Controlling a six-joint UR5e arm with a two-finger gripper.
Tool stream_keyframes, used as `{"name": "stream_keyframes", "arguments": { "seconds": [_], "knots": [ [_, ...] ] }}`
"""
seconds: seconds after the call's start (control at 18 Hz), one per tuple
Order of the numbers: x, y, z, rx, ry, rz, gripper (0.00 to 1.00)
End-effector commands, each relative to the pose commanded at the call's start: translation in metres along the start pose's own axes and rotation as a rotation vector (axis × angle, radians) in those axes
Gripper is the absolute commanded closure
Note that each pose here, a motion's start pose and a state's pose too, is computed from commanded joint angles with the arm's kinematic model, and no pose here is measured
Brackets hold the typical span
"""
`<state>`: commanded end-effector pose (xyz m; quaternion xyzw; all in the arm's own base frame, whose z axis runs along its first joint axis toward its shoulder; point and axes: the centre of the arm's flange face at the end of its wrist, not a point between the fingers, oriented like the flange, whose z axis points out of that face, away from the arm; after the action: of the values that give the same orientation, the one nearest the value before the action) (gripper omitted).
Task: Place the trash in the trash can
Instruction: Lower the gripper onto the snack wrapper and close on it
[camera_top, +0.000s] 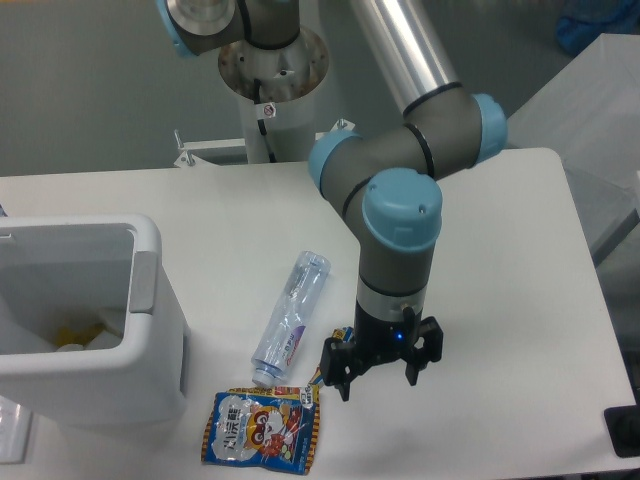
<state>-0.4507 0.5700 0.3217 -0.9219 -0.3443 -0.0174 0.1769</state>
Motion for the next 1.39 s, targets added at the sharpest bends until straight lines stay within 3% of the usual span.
{"name": "stream_keyframes", "arguments": {
  "seconds": [0.72,1.39],
  "knots": [
    [0.008,0.013,0.048,-0.075,0.008,-0.003,0.00],
    [0.041,0.033,0.112,-0.134,0.006,0.063,0.00]
  ]
}}
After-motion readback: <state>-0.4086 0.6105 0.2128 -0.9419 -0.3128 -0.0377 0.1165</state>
